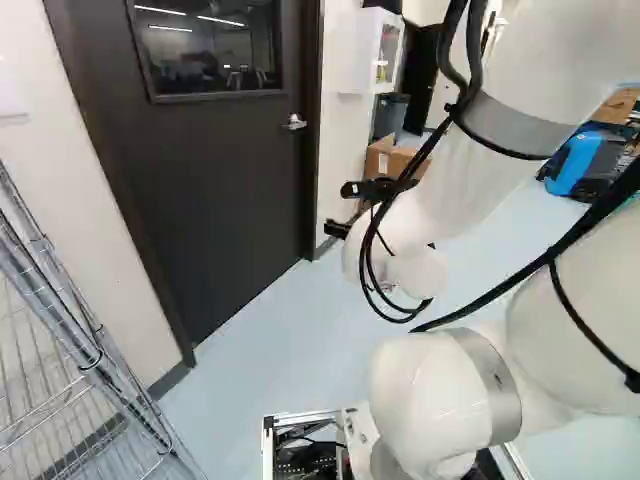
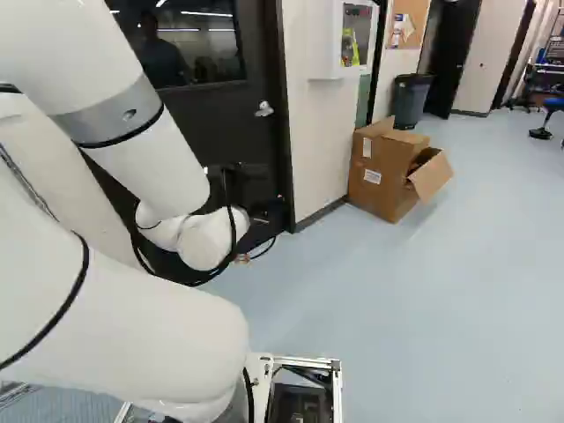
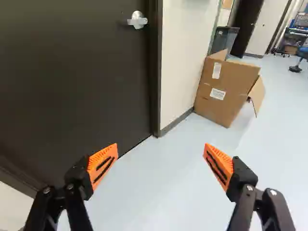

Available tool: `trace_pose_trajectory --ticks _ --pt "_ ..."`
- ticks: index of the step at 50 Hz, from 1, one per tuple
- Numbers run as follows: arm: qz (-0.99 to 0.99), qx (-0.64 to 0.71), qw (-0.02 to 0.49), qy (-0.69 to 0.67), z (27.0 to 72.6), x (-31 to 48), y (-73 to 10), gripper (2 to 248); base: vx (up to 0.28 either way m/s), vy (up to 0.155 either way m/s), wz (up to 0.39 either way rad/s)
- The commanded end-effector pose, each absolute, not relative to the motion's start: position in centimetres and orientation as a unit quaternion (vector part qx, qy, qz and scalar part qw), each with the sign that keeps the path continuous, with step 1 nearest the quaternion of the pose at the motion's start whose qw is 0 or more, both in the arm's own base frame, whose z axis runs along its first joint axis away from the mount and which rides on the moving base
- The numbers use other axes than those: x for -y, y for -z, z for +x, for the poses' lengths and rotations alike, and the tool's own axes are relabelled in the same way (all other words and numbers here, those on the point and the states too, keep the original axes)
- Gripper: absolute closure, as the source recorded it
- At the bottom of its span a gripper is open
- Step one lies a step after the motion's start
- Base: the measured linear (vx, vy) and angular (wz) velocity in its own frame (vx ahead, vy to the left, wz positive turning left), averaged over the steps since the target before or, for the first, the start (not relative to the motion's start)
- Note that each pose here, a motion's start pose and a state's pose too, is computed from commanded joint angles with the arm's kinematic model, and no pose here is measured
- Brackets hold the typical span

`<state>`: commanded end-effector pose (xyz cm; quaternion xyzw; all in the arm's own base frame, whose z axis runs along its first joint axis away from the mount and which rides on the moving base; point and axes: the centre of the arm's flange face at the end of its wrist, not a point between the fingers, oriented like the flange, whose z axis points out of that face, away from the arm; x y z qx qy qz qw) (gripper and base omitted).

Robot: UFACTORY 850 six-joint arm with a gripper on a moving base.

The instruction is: Open the door and move inside

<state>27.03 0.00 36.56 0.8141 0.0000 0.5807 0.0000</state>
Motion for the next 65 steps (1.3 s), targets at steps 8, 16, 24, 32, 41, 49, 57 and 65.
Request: trace_pose_trajectory --ticks 8,16,24,32,41,49,57,65 --pt "0.814 0.0 0.0 -0.581 27.03 0.0 -36.56 3 0.0 0.0 0.0" --pt "0.814 0.0 0.0 -0.581 27.03 0.0 -36.56 3 0.0 0.0 0.0" --pt "0.814 0.0 0.0 -0.581 27.03 0.0 -36.56 3 0.0 0.0 0.0" --pt "0.814 0.0 0.0 -0.581 27.03 0.0 -36.56 3 0.0 0.0 0.0" --pt "0.814 0.0 0.0 -0.581 27.03 0.0 -36.56 3 0.003 0.0 0.0" --pt "0.814 0.0 0.0 -0.581 27.03 0.0 -36.56 3 0.036 0.002 0.001" --pt "0.814 0.0 0.0 -0.581 27.03 0.0 -36.56 3 0.066 0.0 0.001" --pt "0.814 0.0 0.0 -0.581 27.03 0.0 -36.56 3 0.102 0.004 0.002"
